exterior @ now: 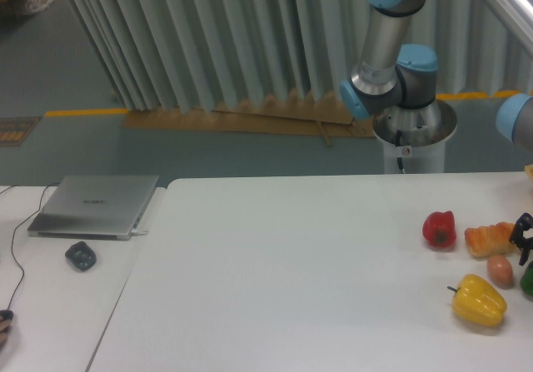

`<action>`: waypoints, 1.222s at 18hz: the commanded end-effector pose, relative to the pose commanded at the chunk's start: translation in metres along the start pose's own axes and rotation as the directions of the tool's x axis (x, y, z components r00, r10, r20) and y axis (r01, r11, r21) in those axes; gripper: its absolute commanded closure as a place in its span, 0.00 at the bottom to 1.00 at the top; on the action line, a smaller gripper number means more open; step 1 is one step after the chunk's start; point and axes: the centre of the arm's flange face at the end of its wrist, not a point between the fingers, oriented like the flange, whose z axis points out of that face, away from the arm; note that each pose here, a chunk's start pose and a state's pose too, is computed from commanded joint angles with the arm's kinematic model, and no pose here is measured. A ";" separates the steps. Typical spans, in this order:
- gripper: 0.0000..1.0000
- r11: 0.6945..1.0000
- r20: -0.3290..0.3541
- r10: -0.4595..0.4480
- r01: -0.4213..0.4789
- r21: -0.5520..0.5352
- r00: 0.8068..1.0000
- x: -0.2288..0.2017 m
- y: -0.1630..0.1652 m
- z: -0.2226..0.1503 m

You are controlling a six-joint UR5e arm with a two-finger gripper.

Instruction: Place the green pepper in a basket

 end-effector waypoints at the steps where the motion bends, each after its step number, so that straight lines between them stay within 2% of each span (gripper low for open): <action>1: 0.00 1.000 -0.002 0.010 -0.010 -0.001 1.000 -0.002 0.005 0.001; 5: 0.00 1.000 -0.005 0.028 -0.028 -0.003 1.000 -0.005 0.012 0.002; 21: 0.00 0.999 -0.021 0.051 -0.051 -0.012 0.998 -0.001 -0.001 0.015; 22: 0.03 0.999 -0.023 0.052 -0.053 -0.012 0.998 0.000 -0.001 0.015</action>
